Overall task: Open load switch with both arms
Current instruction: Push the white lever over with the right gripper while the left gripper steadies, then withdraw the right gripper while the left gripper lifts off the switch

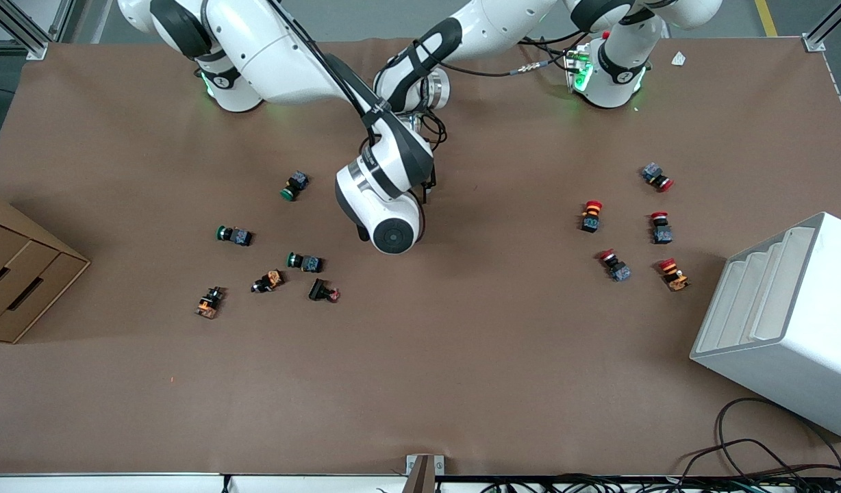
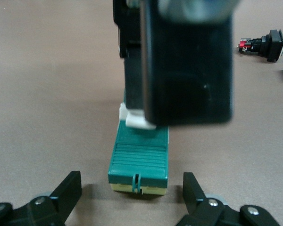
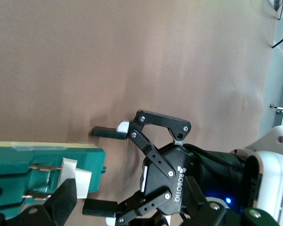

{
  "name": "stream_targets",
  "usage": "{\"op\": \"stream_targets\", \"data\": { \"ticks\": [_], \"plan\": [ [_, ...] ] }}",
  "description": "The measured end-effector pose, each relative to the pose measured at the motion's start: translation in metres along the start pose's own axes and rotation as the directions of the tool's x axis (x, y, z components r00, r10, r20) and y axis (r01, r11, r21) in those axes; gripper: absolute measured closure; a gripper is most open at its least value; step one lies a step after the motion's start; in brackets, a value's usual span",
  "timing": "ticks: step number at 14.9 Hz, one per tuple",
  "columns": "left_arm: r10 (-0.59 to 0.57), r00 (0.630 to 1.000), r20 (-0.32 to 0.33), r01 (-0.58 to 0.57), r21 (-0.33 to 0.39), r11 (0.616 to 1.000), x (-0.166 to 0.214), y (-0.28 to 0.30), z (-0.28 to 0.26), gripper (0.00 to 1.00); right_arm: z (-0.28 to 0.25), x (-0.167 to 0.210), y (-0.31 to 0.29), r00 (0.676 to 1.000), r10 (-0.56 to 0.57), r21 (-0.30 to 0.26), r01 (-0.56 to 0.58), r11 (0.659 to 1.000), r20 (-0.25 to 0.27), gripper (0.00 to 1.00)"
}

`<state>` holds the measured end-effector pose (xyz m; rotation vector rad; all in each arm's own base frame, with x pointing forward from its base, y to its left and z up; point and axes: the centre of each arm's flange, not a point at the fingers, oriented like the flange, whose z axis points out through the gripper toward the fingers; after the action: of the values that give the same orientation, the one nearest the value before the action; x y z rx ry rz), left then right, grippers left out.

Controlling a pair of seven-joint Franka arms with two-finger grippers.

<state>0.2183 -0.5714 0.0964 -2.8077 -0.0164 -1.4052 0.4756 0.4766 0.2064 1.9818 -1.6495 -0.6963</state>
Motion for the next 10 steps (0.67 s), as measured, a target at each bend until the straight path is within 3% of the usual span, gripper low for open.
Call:
{"op": "stream_targets", "data": {
  "ticks": [7, 10],
  "plan": [
    [0.000, 1.000, 0.000, 0.000, 0.000, 1.000, 0.000, 0.000, 0.000, 0.05, 0.006, 0.000, -0.003, 1.000, -0.013, -0.004, 0.013, 1.000, -0.008, 0.00],
    [0.000, 1.000, 0.000, 0.000, 0.000, 1.000, 0.000, 0.000, 0.000, 0.05, -0.007, 0.011, -0.009, 0.992, -0.121, 0.024, 0.121, 0.992, -0.023, 0.00]
  ]
}}
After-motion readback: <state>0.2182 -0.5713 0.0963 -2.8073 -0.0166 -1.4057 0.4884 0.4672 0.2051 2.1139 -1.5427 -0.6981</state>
